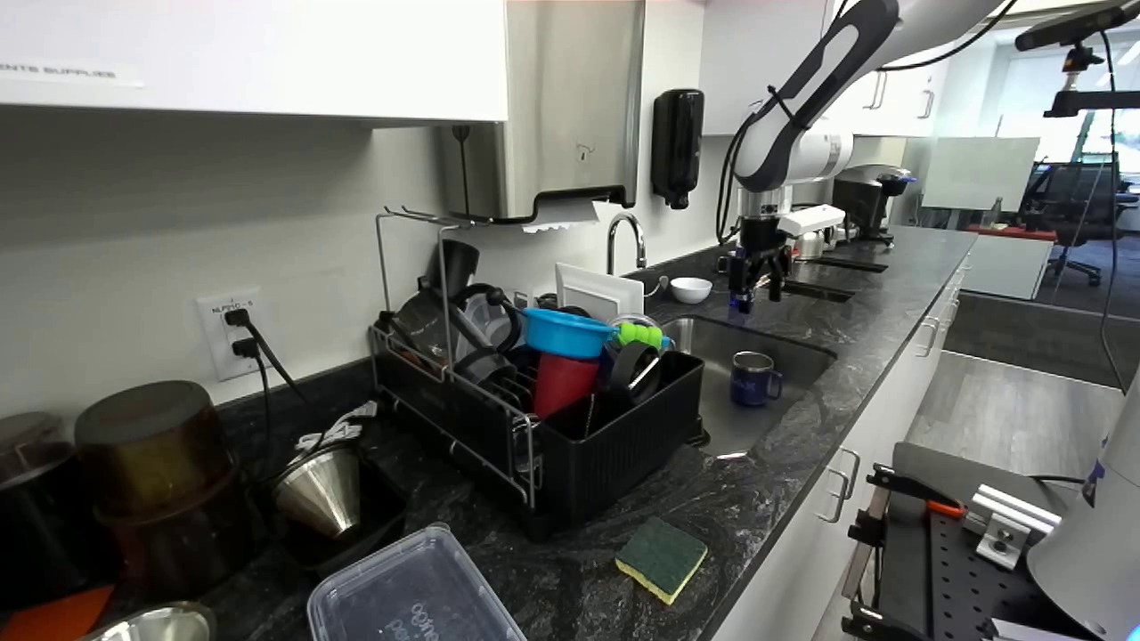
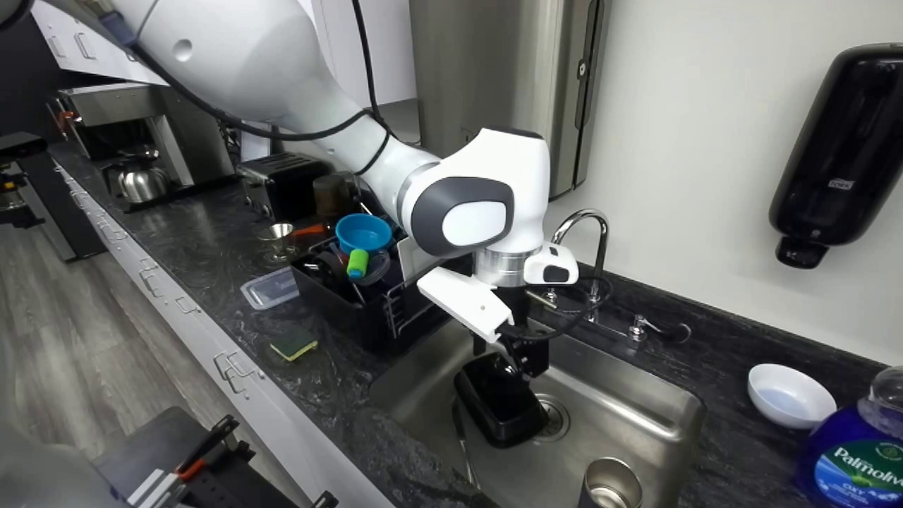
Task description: Pick up the blue cup from the sink and place it on the dish rack
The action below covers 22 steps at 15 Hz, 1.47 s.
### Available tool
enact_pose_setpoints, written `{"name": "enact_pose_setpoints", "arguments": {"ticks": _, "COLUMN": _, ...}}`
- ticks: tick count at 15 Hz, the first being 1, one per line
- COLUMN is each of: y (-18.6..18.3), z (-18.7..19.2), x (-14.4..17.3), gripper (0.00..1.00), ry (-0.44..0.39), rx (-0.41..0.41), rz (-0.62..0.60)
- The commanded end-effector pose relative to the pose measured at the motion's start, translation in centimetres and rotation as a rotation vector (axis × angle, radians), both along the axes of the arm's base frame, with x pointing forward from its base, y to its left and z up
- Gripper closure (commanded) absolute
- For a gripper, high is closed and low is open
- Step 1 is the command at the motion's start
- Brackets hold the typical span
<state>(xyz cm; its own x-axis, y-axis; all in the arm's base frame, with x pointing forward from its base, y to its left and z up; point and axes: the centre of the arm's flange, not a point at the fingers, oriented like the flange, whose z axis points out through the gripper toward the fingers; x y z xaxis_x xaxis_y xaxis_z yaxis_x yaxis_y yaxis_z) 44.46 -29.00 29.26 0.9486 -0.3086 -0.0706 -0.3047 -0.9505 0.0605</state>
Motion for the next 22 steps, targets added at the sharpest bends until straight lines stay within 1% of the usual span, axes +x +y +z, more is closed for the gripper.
{"name": "enact_pose_setpoints", "arguments": {"ticks": 1, "y": -0.1, "z": -0.4, "x": 0.1, "gripper": 0.0, "ry": 0.006, "rx": 0.001, "rz": 0.003}}
{"name": "enact_pose_setpoints", "arguments": {"ticks": 4, "y": -1.2, "z": -2.4, "x": 0.5, "gripper": 0.0, "ry": 0.033, "rx": -0.002, "rz": 0.012}}
{"name": "enact_pose_setpoints", "arguments": {"ticks": 9, "y": -4.3, "z": -5.6, "x": 1.2, "gripper": 0.0, "ry": 0.088, "rx": 0.009, "rz": -0.005}}
{"name": "enact_pose_setpoints", "arguments": {"ticks": 16, "y": -8.0, "z": -6.6, "x": 4.4, "gripper": 0.0, "ry": 0.08, "rx": -0.018, "rz": -0.021}}
{"name": "enact_pose_setpoints", "arguments": {"ticks": 22, "y": -10.5, "z": -7.5, "x": 5.2, "gripper": 0.0, "ry": 0.083, "rx": -0.042, "rz": -0.04}}
